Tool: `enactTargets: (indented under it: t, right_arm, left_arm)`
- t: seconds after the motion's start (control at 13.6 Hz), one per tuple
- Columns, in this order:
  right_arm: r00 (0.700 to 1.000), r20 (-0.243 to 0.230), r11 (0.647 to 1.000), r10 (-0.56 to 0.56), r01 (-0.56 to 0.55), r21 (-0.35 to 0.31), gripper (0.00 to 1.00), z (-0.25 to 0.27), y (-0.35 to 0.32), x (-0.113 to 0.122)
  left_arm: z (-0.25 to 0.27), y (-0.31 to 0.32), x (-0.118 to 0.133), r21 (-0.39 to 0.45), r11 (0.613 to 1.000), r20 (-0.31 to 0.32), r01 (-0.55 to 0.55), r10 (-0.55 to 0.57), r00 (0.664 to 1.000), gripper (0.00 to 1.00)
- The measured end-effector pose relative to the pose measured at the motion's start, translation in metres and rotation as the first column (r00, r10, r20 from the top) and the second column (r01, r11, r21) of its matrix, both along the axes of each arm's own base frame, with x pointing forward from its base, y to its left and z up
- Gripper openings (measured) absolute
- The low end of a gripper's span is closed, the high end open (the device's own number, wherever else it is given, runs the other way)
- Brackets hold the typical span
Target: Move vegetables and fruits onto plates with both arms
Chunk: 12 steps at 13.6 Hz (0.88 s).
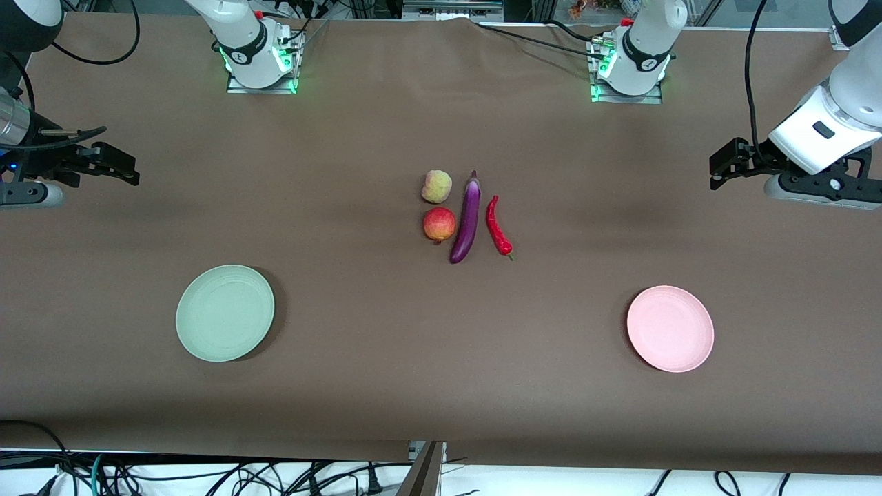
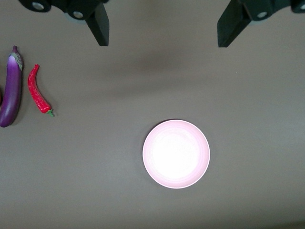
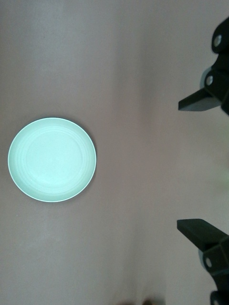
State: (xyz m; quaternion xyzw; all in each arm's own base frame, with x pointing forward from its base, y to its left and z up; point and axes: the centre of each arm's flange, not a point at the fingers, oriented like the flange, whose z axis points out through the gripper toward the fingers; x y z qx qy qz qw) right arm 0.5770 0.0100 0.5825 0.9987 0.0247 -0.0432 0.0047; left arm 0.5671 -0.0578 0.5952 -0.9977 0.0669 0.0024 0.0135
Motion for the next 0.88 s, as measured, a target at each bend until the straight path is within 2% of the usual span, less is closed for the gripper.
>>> enactTargets:
  t: [0.88]
  right_arm:
    - [1.000, -0.006, 1.000, 0.000, 0.000, 0.001, 1.00, -0.004, 0.000, 0.002]
  left_arm:
    - [-0.015, 0.000, 0.010, -0.005, 1.000, -0.010, 0.000, 0.000, 1.000, 1.00]
